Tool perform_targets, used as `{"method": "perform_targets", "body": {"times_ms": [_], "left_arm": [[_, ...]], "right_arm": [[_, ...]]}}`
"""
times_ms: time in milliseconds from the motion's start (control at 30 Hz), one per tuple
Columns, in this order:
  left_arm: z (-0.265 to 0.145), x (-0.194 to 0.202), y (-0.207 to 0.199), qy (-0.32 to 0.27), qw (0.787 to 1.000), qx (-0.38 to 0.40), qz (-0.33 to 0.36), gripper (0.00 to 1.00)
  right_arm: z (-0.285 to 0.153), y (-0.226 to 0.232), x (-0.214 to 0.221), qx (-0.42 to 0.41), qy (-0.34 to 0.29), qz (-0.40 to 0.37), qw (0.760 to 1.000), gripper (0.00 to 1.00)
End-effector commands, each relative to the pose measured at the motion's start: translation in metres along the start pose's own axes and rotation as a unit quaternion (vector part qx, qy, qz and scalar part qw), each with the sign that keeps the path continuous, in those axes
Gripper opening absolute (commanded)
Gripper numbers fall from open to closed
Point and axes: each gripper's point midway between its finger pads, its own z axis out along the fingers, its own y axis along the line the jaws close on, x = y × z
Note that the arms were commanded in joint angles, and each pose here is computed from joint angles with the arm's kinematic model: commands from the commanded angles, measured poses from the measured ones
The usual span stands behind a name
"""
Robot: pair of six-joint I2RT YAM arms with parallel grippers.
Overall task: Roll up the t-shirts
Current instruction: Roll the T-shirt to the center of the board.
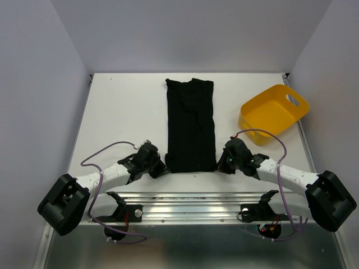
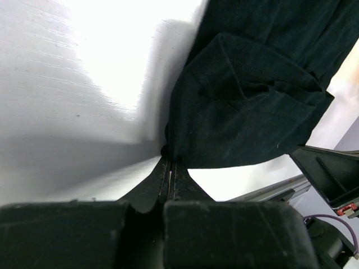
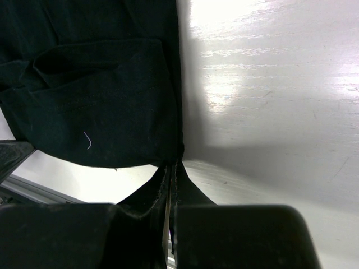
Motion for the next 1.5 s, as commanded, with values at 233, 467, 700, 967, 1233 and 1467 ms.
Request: {"method": "perform_targets", "body": {"times_ms": [233, 467, 700, 967, 1233, 1467], "left_arm": [[-0.013, -0.014, -0.029, -0.007, 0.999, -0.026, 0.02, 0.0], [-0.021, -0.019, -0.045, -0.006, 0.999, -0.028, 0.015, 0.0], [-0.021, -0.024, -0.05, 0.003, 0.999, -0.035, 0.013, 0.0], [-0.021, -0.033, -0.053, 0.007, 0.999, -0.04, 0.004, 0.0], [-0.023, -0.057, -0.066, -0.004, 0.999, -0.032, 0.0, 0.0], [-0.016, -0.082, -0.07, -0.006, 0.999, -0.044, 0.002, 0.0]], "right_arm": [[-0.013, 0.014, -0.023, -0.011, -0.04, 0.003, 0.999, 0.01], [-0.022, 0.021, -0.032, -0.012, -0.054, 0.0, 0.998, 0.01], [-0.027, 0.028, -0.042, -0.014, -0.067, -0.008, 0.998, 0.01], [-0.03, 0.036, -0.051, -0.015, -0.076, -0.014, 0.997, 0.01], [-0.03, 0.043, -0.065, -0.008, -0.085, -0.019, 0.996, 0.01], [-0.027, 0.05, -0.079, -0.003, -0.09, -0.021, 0.996, 0.01]]}}
